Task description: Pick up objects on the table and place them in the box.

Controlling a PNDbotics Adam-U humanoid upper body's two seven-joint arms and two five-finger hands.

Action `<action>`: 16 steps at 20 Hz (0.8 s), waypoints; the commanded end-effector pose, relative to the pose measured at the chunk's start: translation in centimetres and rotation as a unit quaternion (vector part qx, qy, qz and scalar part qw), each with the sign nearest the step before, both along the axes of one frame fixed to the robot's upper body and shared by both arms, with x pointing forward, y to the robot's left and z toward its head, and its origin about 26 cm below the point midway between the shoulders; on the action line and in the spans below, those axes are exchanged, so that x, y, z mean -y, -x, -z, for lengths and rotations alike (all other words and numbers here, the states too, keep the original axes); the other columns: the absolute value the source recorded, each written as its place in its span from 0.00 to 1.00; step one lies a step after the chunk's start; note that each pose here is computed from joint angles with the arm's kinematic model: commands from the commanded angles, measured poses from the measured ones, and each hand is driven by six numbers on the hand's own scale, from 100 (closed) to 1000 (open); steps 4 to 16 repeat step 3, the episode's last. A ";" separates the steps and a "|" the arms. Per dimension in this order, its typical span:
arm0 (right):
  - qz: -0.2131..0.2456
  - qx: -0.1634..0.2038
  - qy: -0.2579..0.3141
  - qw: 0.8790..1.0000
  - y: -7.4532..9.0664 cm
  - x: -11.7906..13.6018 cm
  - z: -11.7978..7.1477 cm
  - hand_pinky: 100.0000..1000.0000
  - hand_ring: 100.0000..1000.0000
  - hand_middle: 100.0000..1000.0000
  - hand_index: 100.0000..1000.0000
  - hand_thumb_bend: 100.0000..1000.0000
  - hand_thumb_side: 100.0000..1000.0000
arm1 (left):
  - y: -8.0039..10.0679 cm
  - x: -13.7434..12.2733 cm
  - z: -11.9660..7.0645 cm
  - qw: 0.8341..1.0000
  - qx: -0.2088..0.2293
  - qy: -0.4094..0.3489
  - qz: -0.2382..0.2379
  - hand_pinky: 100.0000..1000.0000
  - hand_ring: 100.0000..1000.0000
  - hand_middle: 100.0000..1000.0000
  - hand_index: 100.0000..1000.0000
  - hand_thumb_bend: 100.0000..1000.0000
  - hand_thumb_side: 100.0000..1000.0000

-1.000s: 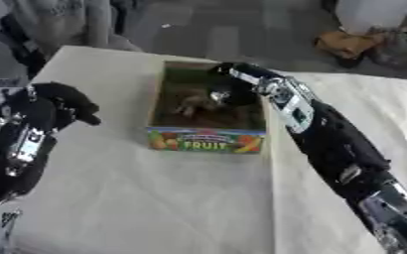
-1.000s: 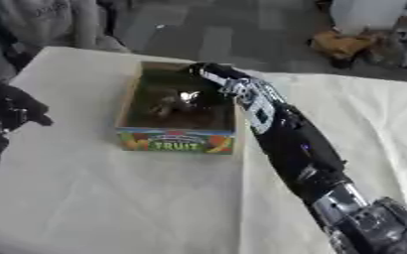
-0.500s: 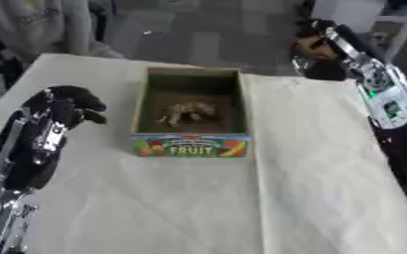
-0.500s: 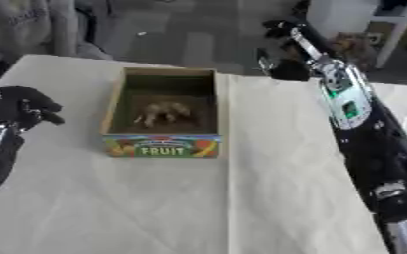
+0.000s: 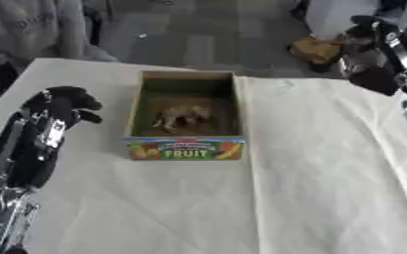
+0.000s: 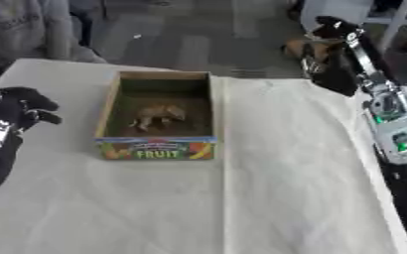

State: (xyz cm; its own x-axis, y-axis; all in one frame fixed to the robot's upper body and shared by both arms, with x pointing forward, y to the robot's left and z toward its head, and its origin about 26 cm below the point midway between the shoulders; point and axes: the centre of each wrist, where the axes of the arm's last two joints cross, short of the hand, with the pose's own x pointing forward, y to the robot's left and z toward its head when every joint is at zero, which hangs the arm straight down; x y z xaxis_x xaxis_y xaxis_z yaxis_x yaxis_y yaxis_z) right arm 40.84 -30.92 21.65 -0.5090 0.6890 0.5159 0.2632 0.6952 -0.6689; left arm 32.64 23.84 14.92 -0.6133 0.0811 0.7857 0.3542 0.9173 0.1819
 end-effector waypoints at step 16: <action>-0.001 0.021 -0.033 0.999 1.4 0.2 -2.3 0.63 0.77 0.66 0.88 0.00 0.45 | 0.0 -0.7 -0.6 1.000 0.009 -0.007 -0.013 0.57 0.63 0.55 0.68 0.00 0.46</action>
